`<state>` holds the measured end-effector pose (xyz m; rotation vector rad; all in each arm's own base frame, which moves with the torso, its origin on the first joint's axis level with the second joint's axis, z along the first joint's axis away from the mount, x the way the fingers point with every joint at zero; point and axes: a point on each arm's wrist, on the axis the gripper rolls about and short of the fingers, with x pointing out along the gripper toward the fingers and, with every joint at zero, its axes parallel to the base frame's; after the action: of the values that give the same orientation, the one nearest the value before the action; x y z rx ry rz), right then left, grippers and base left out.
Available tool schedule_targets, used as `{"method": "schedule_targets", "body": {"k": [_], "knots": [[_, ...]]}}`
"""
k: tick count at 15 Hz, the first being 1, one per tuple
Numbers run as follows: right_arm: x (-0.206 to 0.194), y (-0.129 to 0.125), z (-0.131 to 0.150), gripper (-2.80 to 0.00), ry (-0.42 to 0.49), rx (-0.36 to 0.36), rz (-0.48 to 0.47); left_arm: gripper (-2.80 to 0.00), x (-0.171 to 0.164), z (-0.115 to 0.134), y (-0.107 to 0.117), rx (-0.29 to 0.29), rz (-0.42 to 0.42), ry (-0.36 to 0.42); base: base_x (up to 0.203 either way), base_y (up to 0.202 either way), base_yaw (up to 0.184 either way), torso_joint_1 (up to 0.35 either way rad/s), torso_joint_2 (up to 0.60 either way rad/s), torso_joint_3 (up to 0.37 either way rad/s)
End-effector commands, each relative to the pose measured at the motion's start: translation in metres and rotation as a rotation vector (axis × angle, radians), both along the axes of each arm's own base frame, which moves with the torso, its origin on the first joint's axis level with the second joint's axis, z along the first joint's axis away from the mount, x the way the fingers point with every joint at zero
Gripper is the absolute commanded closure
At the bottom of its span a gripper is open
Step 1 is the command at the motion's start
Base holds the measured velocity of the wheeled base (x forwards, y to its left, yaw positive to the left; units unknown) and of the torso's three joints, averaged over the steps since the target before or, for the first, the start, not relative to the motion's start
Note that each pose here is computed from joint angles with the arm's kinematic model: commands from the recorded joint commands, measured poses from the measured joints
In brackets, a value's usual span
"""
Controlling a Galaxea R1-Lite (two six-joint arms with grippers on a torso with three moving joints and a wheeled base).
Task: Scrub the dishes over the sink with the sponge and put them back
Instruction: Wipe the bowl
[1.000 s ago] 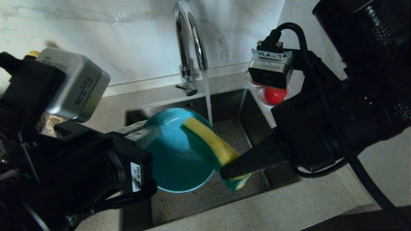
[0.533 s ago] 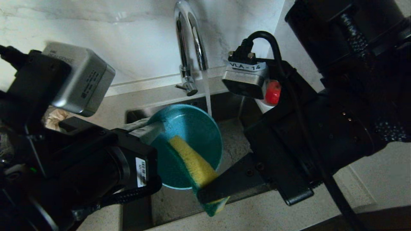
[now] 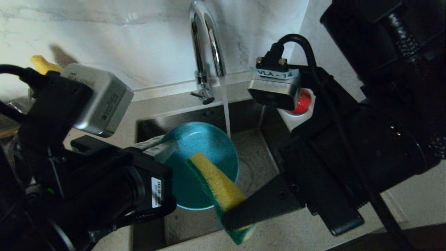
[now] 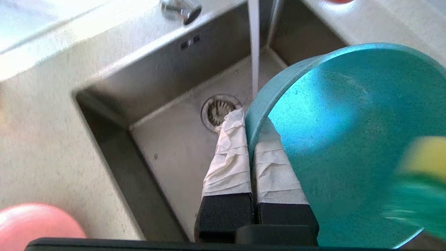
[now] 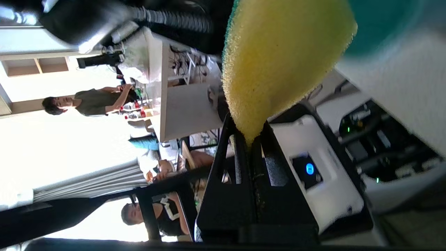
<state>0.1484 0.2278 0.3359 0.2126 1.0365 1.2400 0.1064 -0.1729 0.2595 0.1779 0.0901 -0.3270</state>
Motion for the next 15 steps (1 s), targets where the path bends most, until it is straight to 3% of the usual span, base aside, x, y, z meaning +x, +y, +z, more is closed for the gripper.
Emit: {"method": "schedule_targets", "body": {"k": [1,5,7,11,15], "knots": [[-0.013,-0.019,0.002,0.0,0.003,-0.003,-0.002,0.0,0.002,-0.007,0.001,0.012,0.013,0.013,0.0,0.0,0.0,0.0,0.0,0.0],[-0.031,-0.044,0.008,0.0,-0.019,0.013,-0.015,0.0,0.009,-0.018,0.009,0.035,0.06,0.039,0.0,0.0,0.0,0.0,0.0,0.0],[-0.038,-0.056,0.013,0.0,-0.052,0.02,-0.041,0.0,0.008,-0.039,0.014,0.079,0.043,0.087,0.0,0.0,0.0,0.0,0.0,0.0],[-0.054,-0.08,0.028,0.0,-0.114,0.067,-0.073,0.0,0.017,-0.073,0.006,0.061,0.046,0.221,0.0,0.0,0.0,0.0,0.0,0.0],[-0.05,-0.101,0.035,0.0,-0.148,0.096,-0.169,0.0,0.048,-0.073,-0.007,0.018,0.082,0.262,0.0,0.0,0.0,0.0,0.0,0.0]]}}
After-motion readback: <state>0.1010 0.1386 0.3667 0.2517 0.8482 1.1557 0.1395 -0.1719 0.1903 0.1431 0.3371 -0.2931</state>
